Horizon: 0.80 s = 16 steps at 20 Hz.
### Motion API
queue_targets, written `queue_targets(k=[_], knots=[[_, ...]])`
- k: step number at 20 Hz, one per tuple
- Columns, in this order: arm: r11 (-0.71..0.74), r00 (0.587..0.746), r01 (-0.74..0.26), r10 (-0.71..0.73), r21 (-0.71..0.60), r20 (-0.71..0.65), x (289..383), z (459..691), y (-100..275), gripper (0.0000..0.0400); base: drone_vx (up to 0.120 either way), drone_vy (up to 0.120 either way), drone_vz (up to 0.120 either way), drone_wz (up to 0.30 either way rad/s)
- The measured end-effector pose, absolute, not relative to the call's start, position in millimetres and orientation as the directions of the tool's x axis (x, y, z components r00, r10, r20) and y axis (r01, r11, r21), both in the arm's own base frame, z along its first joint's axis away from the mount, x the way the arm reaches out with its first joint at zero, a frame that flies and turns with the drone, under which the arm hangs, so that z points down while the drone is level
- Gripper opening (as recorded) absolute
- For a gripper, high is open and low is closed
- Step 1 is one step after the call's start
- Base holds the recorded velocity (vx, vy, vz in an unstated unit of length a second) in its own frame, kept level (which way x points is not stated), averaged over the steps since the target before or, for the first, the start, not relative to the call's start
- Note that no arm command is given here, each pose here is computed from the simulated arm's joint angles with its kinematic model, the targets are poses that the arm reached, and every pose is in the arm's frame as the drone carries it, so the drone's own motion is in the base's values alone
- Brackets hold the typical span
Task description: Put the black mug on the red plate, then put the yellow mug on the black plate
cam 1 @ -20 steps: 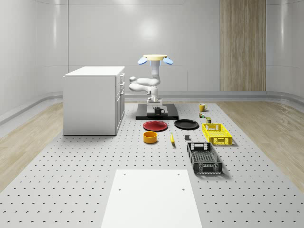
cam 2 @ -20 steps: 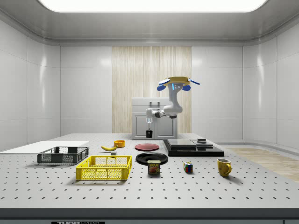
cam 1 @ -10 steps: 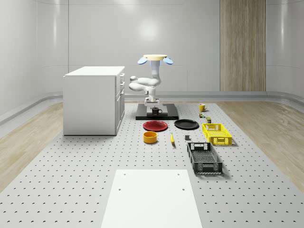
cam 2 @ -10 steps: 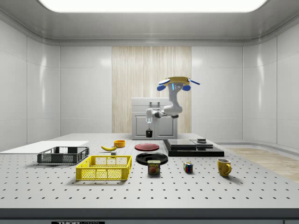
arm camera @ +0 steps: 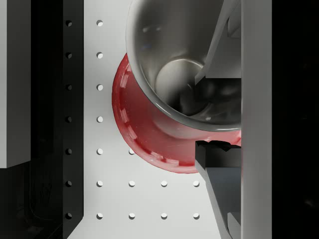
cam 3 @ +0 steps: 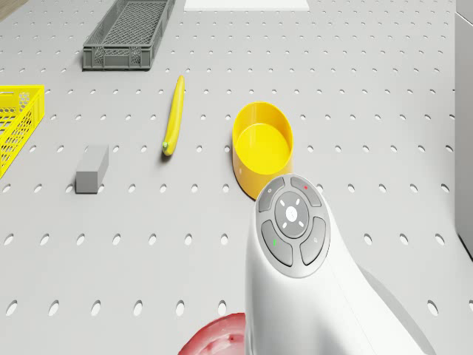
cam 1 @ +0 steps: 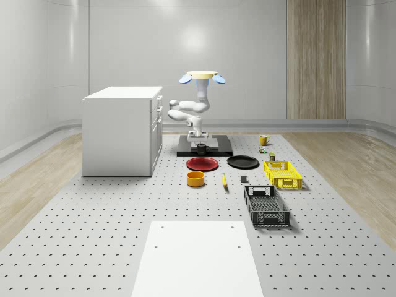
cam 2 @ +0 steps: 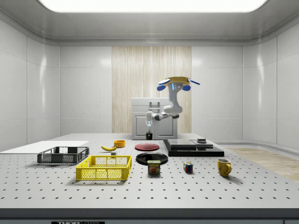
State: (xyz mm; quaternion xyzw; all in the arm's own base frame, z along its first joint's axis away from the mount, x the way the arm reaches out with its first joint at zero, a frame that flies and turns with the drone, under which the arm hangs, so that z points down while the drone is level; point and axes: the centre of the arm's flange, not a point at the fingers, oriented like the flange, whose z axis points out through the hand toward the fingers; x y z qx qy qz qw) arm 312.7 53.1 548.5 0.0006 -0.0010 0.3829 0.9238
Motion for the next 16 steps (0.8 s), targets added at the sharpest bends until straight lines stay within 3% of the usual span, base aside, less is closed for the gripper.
queue_targets(k=[16], knots=[[0.707,0.707,-0.708,0.708,0.000,0.002,313.4,598.9,54.0,0.0110,0.000,0.000,0.000,0.000]])
